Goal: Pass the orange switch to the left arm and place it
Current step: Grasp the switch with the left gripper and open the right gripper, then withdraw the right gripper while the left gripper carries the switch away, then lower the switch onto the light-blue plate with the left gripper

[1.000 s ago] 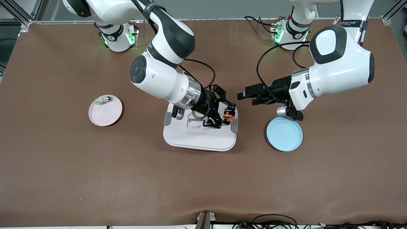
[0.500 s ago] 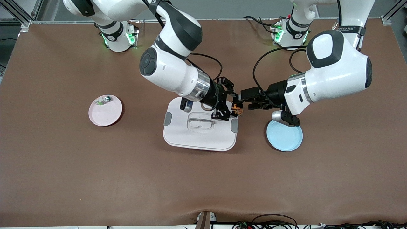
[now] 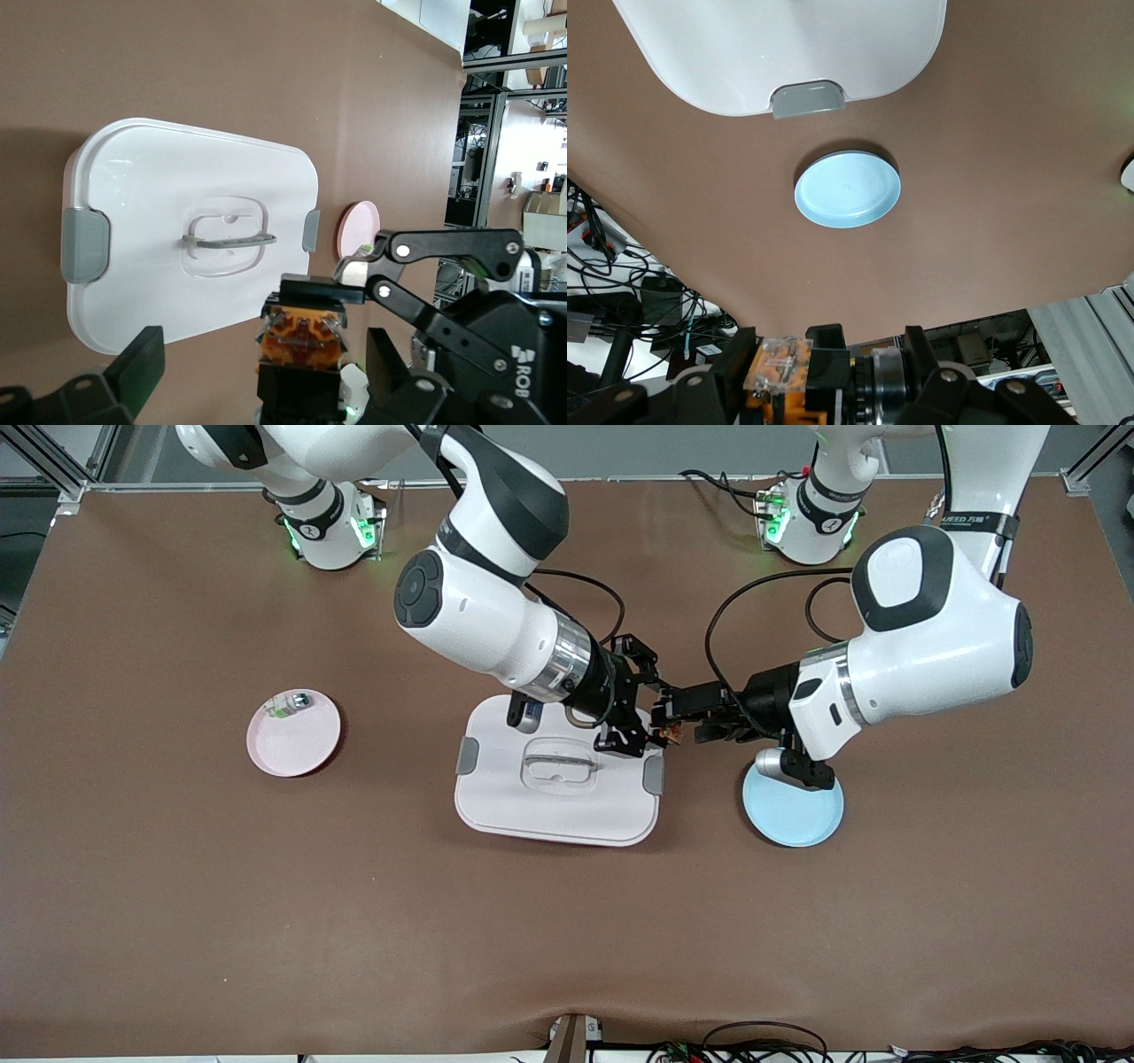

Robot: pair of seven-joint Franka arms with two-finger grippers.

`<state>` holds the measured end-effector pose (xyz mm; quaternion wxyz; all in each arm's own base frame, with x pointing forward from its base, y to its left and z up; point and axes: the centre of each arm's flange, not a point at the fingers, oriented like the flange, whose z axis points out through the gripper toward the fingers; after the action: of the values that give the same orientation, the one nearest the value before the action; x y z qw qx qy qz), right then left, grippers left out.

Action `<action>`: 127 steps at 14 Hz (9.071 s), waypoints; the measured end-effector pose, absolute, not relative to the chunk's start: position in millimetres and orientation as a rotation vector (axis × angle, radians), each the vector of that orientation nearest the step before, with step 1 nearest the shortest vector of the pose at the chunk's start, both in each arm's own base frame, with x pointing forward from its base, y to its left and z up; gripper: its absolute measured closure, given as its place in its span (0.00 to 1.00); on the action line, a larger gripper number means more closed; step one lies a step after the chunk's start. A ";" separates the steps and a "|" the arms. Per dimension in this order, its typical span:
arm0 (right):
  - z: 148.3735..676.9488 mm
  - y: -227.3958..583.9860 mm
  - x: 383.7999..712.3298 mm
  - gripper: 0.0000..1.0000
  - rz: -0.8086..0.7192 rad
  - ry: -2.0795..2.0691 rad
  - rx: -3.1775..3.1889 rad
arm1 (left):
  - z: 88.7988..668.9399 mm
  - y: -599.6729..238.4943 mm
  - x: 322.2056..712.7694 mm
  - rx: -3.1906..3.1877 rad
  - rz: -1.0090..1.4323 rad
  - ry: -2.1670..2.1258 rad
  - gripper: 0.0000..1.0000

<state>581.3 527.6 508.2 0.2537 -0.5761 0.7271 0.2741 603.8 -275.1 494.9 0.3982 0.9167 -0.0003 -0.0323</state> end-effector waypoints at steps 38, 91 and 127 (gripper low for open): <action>530.7 319.7 634.6 0.00 0.755 1.252 -2.423 | 507.6 -250.8 595.5 2.559 -0.278 0.556 0.59; 639.0 -60.2 561.6 0.00 0.164 0.102 -3.117 | 208.2 -138.0 569.2 2.329 0.209 2.301 0.59; 651.6 -58.7 545.0 0.00 0.040 0.124 -3.119 | 233.0 -109.9 613.2 2.216 0.244 2.339 0.00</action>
<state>545.0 -58.7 651.6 0.0098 -0.9991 0.0398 0.0127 613.2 -109.9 233.0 -0.0447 0.6851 0.7231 0.0756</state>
